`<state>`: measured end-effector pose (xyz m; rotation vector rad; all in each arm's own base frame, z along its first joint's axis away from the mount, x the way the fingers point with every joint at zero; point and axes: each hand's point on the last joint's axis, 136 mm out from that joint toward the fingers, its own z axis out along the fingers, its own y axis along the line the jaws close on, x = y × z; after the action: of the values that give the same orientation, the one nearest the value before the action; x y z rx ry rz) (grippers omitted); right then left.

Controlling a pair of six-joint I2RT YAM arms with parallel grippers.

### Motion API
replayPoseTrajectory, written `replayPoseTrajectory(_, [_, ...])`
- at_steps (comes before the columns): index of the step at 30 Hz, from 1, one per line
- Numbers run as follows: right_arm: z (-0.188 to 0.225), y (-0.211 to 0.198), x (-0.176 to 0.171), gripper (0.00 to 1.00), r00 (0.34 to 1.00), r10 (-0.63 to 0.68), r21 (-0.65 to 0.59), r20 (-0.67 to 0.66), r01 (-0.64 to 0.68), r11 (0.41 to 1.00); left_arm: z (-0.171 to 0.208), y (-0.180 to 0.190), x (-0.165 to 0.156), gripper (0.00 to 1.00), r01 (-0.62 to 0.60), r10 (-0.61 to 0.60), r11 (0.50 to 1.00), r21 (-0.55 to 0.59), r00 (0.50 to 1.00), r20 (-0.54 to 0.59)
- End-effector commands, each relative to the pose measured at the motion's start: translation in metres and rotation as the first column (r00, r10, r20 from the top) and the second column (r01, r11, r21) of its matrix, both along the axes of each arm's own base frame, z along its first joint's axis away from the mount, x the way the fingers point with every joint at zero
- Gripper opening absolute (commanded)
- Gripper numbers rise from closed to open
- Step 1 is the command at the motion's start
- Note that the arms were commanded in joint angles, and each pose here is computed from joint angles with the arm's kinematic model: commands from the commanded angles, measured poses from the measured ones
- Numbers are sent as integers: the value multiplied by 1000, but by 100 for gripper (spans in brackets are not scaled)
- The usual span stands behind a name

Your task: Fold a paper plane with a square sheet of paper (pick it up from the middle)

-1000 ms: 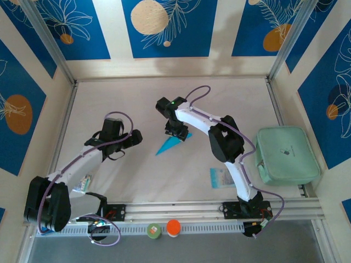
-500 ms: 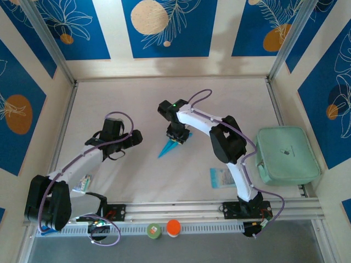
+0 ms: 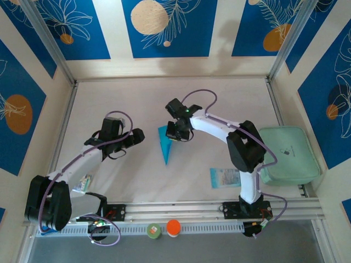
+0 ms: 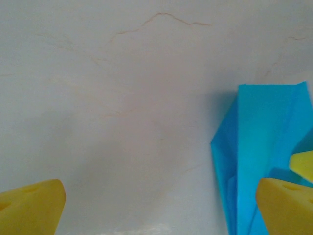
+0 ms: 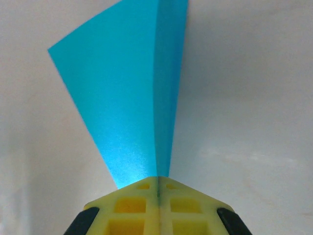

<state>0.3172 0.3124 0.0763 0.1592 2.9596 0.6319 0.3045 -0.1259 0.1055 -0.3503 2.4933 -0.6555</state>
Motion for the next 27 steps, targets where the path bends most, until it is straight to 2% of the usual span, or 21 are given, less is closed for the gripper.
replayPoseTrajectory(1, [28, 38, 5, 0, 983, 147, 323, 115, -177, 930, 4, -13, -2, 100, 23, -23, 993, -113, 1000, 7])
replayPoseTrajectory(4, [26, 42, 3, 0, 975, 173, 405, 139, -216, 888, -4, -18, -6, 97, 23, -26, 987, -160, 999, -19])
replayPoseTrajectory(7, [17, 38, 0, 0, 974, 180, 454, 138, -224, 863, -14, -26, -12, 90, 17, -29, 974, -225, 998, -52])
replayPoseTrajectory(13, [-11, 17, 1, 0, 985, 148, 513, 89, -173, 841, -30, -45, -18, 71, -1, -39, 928, -372, 994, -101])
replayPoseTrajectory(18, [-23, 3, 1, 0, 990, 126, 517, 64, -141, 844, -40, -62, -19, 57, 20, -78, 915, -402, 989, -127])
replayPoseTrajectory(25, [-29, -4, 0, 0, 990, 130, 509, 56, -140, 850, -36, -92, -9, 55, 82, -142, 884, -460, 985, -96])
replayPoseTrajectory(27, [-30, -4, -1, 0, 990, 130, 509, 53, -139, 850, -38, -97, -6, 52, 85, -148, 883, -461, 984, -101])
